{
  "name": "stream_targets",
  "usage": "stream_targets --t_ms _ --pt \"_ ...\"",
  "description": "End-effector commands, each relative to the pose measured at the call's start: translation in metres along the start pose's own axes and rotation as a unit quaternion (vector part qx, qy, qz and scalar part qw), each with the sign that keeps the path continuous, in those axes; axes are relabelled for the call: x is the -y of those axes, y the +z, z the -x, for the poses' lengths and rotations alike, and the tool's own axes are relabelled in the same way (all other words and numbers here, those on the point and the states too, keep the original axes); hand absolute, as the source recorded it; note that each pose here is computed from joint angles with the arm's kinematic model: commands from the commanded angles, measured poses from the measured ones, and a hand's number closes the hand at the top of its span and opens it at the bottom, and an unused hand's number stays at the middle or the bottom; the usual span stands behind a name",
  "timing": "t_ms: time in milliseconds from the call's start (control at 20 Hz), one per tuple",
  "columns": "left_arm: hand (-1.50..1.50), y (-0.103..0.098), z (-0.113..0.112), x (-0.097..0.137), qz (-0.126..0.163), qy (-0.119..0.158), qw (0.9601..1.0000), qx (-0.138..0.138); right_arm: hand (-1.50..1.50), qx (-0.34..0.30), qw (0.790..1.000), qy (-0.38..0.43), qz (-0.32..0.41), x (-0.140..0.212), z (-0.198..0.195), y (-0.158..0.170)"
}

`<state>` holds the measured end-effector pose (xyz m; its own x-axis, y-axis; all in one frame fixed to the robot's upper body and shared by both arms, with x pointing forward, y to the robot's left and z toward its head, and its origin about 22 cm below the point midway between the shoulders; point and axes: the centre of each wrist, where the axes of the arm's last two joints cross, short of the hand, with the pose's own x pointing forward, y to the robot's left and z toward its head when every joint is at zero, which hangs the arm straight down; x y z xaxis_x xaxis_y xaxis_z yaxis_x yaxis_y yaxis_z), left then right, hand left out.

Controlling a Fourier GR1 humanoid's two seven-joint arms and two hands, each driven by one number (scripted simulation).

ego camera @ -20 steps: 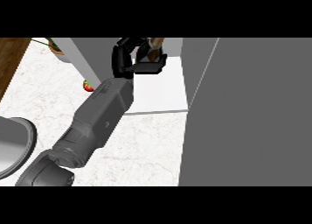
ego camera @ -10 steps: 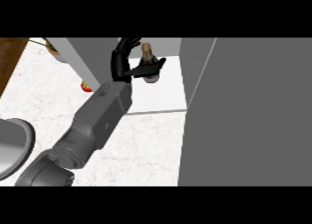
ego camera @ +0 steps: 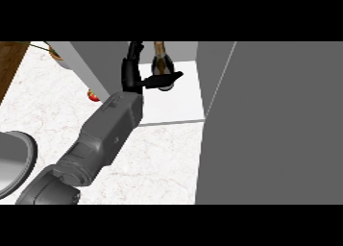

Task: Pick up the wine, place it into the cabinet and close the cabinet

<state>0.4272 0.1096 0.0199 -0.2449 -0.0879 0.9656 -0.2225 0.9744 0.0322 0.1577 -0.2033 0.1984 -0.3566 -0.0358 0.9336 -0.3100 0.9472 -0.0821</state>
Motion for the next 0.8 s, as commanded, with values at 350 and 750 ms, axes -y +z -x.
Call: stream_targets --t_ms 350,750 --pt "-1.5 0.01 0.02 -0.02 -0.029 -0.003 0.9996 0.004 -1.5 0.005 1.0 -0.001 -0.02 0.0 -0.008 0.001" --pt "-1.5 0.004 0.013 -0.016 -0.003 0.013 0.9998 0.012 -1.5 0.009 1.0 -0.004 -0.012 0.005 -0.012 0.009"
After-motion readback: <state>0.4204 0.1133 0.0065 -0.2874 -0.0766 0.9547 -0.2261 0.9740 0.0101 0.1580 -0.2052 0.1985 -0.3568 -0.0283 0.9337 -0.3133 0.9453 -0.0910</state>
